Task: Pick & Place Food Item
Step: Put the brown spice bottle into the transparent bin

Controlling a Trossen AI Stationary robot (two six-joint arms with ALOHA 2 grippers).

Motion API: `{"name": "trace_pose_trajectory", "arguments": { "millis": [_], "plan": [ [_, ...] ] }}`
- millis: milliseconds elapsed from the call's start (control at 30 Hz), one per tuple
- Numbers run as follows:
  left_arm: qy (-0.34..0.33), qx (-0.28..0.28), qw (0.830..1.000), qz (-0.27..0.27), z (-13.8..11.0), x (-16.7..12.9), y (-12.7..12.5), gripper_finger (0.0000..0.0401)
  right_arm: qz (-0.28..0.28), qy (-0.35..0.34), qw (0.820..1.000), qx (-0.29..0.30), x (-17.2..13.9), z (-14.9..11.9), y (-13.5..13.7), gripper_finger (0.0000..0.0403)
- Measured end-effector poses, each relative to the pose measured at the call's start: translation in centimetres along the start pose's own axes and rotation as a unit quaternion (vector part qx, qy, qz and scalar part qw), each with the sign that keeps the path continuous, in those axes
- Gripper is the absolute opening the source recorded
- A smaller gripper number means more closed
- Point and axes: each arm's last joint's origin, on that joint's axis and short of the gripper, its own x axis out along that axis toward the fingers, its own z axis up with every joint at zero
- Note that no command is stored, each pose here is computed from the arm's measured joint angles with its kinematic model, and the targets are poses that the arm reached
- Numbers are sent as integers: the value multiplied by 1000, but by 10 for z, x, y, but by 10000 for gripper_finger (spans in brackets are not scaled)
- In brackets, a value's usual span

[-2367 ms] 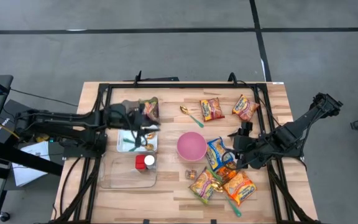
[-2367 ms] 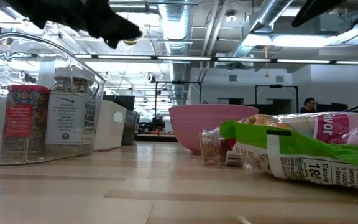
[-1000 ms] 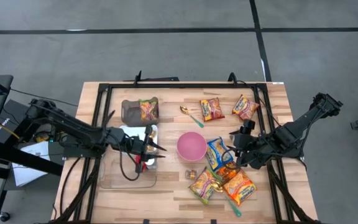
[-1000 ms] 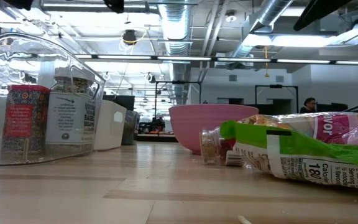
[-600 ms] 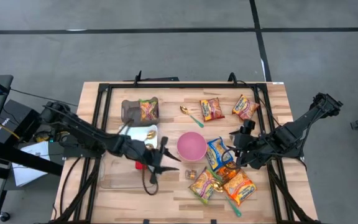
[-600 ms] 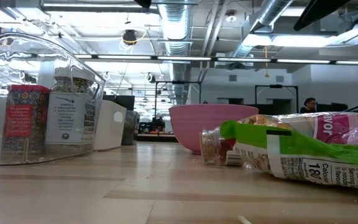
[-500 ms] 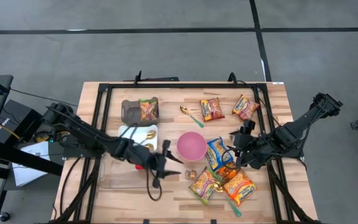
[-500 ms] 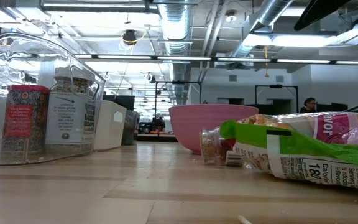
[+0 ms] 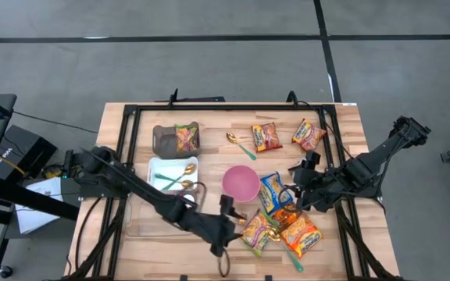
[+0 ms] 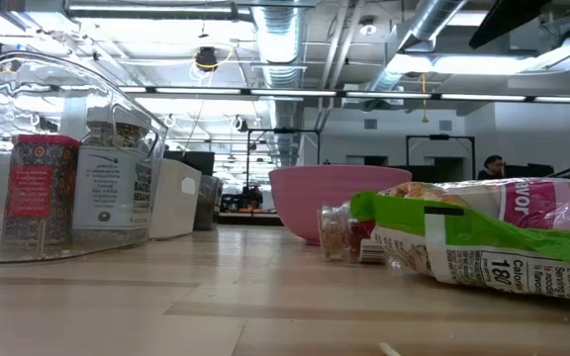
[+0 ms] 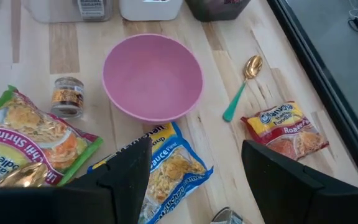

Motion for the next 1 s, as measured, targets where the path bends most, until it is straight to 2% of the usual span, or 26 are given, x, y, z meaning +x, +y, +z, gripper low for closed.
{"name": "trace_pose_trajectory", "arguments": {
  "millis": [100, 233, 333, 567, 867, 1000],
  "plan": [
    [48, 10, 999, -3, -8, 20, -5, 242, 5, -2, 1000, -2, -2, -1, 2, 244],
    [77, -3, 997, -11, -20, 43, -13, 231, 18, -8, 1000, 4, -5, -2, 6, 244],
    [108, -6, 994, -10, -31, 52, -16, 228, 30, -15, 999, 2, -8, -3, 10, 244],
    [165, -23, 986, 14, -48, 58, -11, 227, 53, -28, 998, -5, -15, -5, 18, 244],
    [187, -24, 982, 26, -55, 64, -2, 227, 67, -36, 997, -8, -18, -6, 22, 244],
    [192, -36, 981, 2, -57, 67, 4, 227, 67, -37, 997, -9, -18, -6, 22, 244]
  ]
}}
